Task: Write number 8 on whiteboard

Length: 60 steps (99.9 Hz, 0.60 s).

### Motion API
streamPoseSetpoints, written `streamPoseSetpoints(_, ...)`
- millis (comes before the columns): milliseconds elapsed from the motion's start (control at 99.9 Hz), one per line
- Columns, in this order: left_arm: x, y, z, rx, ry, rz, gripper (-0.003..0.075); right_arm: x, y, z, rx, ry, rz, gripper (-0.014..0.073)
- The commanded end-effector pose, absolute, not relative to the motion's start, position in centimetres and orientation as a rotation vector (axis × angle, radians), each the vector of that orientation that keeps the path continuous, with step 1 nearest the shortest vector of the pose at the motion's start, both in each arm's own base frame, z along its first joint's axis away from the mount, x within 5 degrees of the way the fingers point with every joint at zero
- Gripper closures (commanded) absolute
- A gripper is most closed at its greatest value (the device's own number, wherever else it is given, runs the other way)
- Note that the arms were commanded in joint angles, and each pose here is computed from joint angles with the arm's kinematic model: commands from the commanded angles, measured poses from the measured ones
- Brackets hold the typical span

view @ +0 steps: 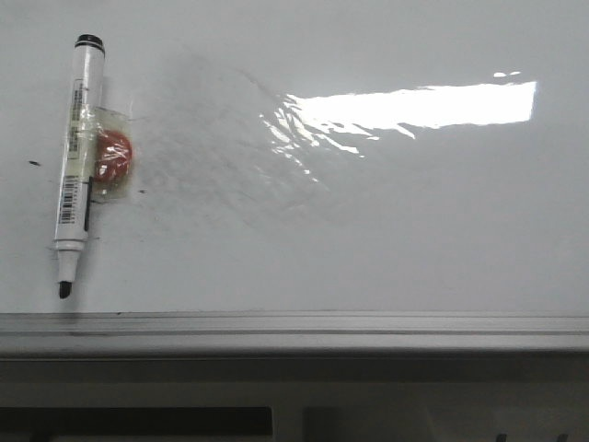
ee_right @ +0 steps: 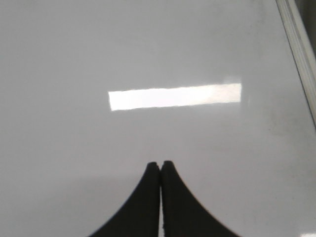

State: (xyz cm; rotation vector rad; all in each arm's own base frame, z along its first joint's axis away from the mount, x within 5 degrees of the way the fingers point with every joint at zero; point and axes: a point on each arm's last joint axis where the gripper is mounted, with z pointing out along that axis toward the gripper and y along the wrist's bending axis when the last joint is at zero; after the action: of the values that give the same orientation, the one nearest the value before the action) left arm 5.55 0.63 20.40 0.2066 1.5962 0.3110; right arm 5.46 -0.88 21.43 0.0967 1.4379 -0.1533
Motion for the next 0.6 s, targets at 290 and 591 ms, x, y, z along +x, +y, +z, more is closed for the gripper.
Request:
streamPoseSetpoints(290, 5.2, -0.6, 22.0, 0.175, 1.313, 0.113, 0.0741, 5.2, -0.9, 22.0, 0.156, 1.367, -0.096, 0.0658)
streamPoseSetpoints(591, 5.6, -0.5, 25.5, 0.107, 1.320, 0.045, 0.0741, 5.5, -0.9, 24.2, 0.171, 1.581, -0.082, 0.0658)
